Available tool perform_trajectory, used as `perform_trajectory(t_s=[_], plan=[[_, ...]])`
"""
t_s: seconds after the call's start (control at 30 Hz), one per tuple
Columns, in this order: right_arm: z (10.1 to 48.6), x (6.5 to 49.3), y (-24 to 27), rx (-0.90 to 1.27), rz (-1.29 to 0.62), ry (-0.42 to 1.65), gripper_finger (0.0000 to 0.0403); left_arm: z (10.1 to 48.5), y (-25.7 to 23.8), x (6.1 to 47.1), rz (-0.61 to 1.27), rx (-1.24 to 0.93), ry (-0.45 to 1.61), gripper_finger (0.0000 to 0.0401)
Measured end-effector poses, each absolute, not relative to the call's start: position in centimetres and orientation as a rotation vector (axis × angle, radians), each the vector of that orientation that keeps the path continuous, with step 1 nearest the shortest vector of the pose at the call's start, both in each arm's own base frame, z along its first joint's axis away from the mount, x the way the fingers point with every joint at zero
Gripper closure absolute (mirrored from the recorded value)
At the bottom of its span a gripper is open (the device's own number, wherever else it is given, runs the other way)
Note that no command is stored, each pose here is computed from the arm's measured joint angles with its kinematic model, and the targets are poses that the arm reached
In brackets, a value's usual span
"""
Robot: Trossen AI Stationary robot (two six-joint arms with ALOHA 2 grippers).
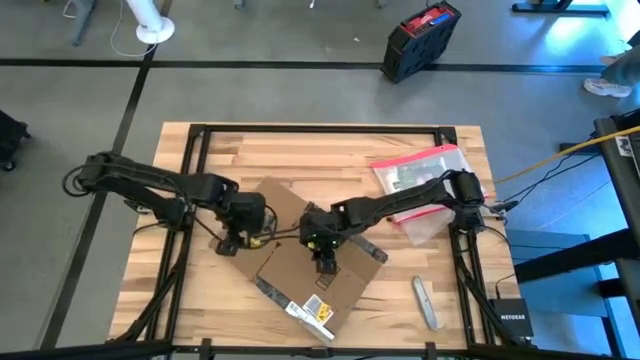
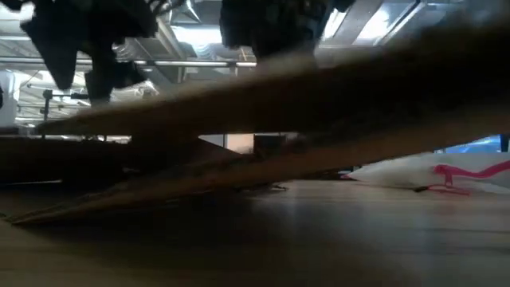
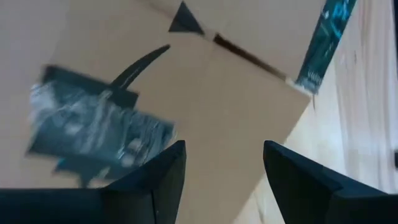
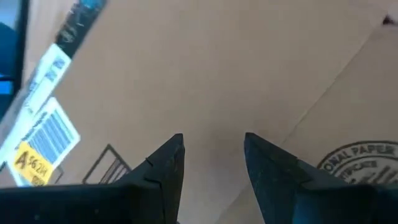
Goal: Unpack boxes
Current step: Break down the cardboard box with the gray cutter until it is fully flat
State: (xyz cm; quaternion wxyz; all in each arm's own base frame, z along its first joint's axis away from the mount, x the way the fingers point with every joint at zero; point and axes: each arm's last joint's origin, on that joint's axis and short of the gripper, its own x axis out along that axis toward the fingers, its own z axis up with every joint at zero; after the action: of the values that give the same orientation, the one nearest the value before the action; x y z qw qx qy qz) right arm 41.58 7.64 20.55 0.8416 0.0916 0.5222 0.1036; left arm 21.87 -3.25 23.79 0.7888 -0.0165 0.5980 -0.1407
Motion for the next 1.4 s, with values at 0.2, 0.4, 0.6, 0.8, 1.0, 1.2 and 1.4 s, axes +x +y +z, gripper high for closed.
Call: perform_trajectory(t_s=[0.2,0.4,0.6,0.8,1.0,1.2,1.4], plan=[[17.5,40.1,8.7,0.192,0.199,1.156,0.0243,19.8,-2.9,21.6,-0.277,-0.101,1.240,0.0196],[15.4,39.3,9.2,0.194,0.200,1.143,0.0243,16.5,-1.7,20.7,-0.221,-0.152,1.230,0.0196],[17.1,39.4,8.5,0.195,0.181,1.102,0.0243,14.5,-0.4,19.8,-0.171,-0.202,1.250,0.0196],[19.6,37.1,9.4,0.107,0.219,1.168,0.0243,13.9,1.1,20.1,-0.116,-0.264,1.255,0.0196],[18.2,36.4,11.0,0.129,0.290,1.191,0.0243,13.0,2.7,20.4,-0.056,-0.327,1.273,0.0196],[16.3,37.0,11.1,0.229,0.287,1.107,0.0243,12.7,4.7,21.0,0.029,-0.357,1.190,0.0196],[14.3,39.0,10.2,0.336,0.311,1.014,0.0243,13.1,7.1,21.6,0.143,-0.390,1.056,0.0196]])
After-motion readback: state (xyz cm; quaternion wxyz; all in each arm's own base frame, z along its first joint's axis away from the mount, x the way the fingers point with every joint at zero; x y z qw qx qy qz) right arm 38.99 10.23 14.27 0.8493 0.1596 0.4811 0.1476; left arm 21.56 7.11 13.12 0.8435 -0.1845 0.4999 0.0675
